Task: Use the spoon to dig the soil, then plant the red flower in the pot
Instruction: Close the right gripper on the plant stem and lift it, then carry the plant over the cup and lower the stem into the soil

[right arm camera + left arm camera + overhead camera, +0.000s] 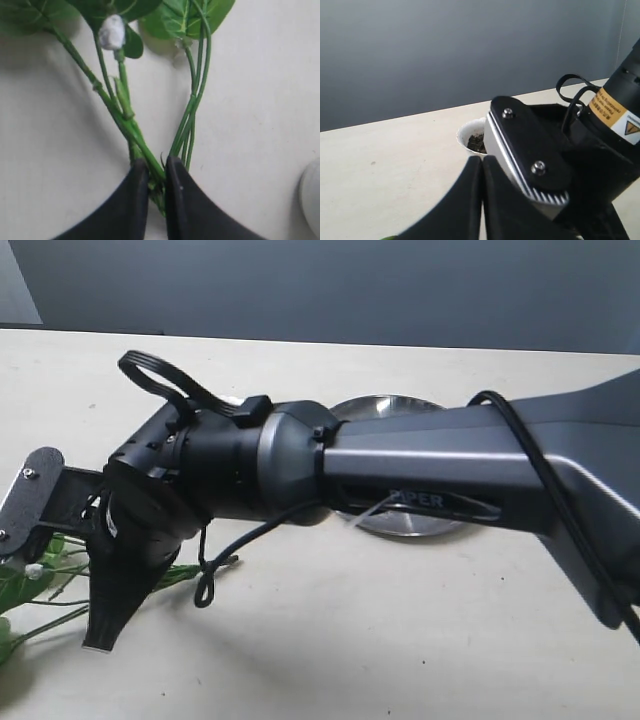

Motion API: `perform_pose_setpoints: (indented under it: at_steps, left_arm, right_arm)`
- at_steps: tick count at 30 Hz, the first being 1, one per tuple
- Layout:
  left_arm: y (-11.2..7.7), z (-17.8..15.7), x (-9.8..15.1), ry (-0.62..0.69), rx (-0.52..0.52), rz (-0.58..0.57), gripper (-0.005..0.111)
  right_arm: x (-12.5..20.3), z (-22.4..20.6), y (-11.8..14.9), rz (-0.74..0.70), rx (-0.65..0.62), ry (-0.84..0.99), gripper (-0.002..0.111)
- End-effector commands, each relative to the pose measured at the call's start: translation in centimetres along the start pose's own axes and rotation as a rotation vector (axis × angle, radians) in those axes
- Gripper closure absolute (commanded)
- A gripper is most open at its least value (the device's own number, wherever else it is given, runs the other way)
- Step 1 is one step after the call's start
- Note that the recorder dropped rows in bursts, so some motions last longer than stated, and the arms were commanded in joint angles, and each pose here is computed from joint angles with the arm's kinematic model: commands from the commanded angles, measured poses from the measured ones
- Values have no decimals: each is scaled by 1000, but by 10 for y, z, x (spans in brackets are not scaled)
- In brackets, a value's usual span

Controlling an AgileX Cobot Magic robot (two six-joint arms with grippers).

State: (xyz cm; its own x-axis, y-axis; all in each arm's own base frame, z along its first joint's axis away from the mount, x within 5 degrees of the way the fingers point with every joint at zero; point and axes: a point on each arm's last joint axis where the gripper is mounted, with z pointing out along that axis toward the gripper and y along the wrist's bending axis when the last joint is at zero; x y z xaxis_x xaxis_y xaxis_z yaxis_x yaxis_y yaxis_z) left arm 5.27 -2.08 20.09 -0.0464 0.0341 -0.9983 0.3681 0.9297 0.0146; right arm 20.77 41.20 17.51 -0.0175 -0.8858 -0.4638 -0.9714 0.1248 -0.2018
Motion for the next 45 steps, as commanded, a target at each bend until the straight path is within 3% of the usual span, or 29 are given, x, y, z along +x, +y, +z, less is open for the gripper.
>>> perform_pose_setpoints:
  at_steps: [1,11,16,27,39,45]
  left_arm:
    - [0,0,-1,-16,6,-3,106]
    - [0,0,-1,-16,6,-3,106]
    - [0,0,-1,-16,6,-3,106]
    - [0,0,-1,-16,6,-3,106]
    - [0,0,-1,-16,6,-3,106]
    - [0,0,-1,-16,6,-3,106]
  right_arm:
    - [-18,-25,-8,83,52,-155,108]
    - [-40,-67,-26,188,193,-381,108]
    - [-32,-71,-51,352,221,-421,108]
    - [-20,-83,-101,538,266,-600,108]
    - [26,-81,-142,795,279,-832,108]
    - [78,-79,-131,936,367,-1181,108]
